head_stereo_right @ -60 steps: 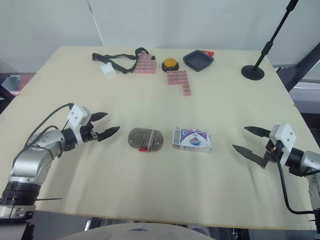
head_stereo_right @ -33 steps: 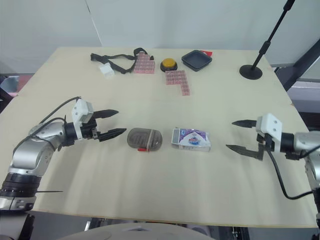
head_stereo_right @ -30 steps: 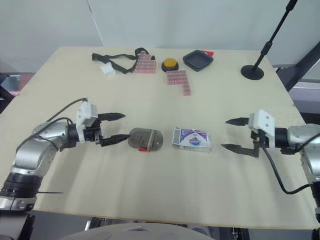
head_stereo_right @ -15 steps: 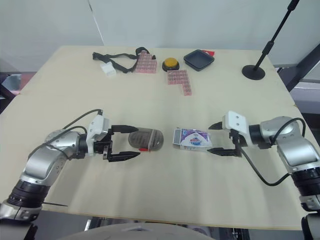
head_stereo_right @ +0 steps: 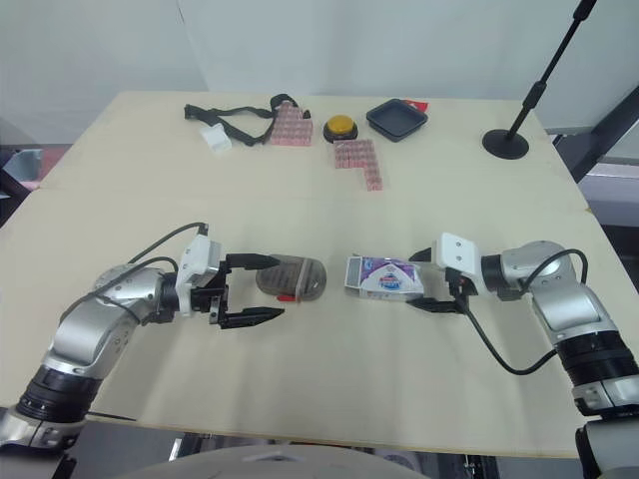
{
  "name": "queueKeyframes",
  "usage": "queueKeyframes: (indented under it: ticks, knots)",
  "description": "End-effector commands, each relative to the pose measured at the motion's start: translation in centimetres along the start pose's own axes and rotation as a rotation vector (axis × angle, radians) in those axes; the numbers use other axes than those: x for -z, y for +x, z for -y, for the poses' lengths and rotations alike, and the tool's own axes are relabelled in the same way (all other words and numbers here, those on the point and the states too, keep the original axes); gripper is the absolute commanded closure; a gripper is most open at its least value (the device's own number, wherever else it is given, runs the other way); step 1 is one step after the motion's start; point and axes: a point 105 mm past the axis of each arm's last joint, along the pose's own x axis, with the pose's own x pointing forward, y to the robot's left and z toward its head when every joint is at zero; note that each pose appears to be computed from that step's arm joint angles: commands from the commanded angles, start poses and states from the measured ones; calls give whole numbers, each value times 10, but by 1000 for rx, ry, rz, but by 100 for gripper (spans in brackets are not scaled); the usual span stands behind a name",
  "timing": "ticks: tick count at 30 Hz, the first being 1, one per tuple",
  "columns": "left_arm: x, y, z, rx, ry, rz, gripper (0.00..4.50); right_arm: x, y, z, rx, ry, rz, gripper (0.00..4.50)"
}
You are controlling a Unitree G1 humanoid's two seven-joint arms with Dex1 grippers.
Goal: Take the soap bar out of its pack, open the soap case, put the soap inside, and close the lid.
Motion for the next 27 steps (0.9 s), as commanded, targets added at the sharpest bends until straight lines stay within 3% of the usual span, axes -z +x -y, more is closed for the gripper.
queueKeyframes:
  ticks: [1,13,24,27]
  knots:
    - [-7,0,3,8,24,24,6,-9,-2,5,13,-54,28,0]
    - [-2,-2,4,-1,19,13,6,-19,5,4,7,7,114,0]
    - [0,-2,6,1,30,4,6,-13,4,2,-1,32,105,0]
    - [0,-2,6,0,31,3,0,-12,2,2,0,30,104,76]
